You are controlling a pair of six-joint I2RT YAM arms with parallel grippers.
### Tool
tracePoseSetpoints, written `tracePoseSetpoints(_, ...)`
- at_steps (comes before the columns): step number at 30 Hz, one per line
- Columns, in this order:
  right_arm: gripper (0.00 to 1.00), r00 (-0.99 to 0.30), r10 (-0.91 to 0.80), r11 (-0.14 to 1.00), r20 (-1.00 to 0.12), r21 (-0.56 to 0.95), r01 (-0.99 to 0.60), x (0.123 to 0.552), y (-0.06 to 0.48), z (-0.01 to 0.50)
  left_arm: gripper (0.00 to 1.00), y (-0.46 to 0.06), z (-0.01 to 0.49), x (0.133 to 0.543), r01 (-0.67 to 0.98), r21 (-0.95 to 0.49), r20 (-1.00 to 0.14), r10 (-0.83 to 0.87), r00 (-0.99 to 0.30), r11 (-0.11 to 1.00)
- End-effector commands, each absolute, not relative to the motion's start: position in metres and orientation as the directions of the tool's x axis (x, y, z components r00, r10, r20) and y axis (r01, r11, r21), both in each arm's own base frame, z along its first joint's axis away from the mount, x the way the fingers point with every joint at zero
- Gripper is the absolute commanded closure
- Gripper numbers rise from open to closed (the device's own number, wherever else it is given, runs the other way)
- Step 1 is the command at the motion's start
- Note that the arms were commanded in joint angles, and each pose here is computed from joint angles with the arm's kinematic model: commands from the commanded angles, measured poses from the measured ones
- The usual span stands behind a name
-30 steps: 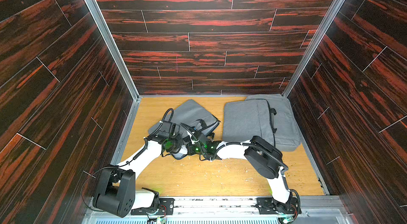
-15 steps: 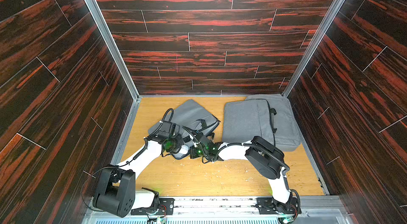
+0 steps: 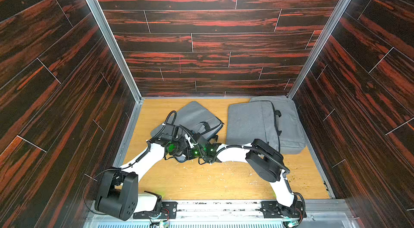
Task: Put the mouse into the laptop bag
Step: Close the zippered laptop bag at the center of the board.
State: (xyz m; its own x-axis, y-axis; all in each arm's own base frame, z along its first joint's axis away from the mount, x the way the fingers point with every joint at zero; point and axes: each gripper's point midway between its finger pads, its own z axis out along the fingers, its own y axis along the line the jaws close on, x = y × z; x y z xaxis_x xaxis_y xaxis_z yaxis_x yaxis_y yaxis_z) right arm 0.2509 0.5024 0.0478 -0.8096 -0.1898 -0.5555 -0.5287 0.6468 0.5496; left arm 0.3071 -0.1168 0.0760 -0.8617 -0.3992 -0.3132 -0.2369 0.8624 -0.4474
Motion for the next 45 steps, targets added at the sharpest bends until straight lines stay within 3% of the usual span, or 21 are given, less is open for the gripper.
tracePoseSetpoints(1,1.0,-0.794,-0.2,0.712,-0.574,0.471,-0.52,0.249,0.471,0.045,1.0,-0.118,0.07,0.296,-0.247,-0.448,-0.281,-0.398,-0.873,0.859)
tracePoseSetpoints(8,1.0,-0.808,-0.22,0.76,-0.547,0.423,-0.494,0.245,0.449,0.027,1.0,-0.117,0.07,0.296,-0.247,-0.447,-0.288,-0.399,-0.87,0.86)
tracePoseSetpoints(23,0.99,-0.809,-0.187,0.715,-0.557,0.488,-0.501,0.254,0.481,0.043,1.0,-0.119,0.067,0.296,-0.245,-0.451,-0.277,-0.395,-0.876,0.859)
tracePoseSetpoints(37,1.0,-0.831,-0.196,0.814,-0.521,0.386,-0.434,0.266,0.46,0.019,1.0,-0.12,0.067,0.296,-0.239,-0.456,-0.276,-0.391,-0.878,0.857)
tracePoseSetpoints(45,1.0,-0.851,-0.2,0.76,-0.485,0.471,-0.448,0.265,0.488,0.009,1.0,-0.12,0.067,0.296,-0.24,-0.456,-0.276,-0.392,-0.878,0.857)
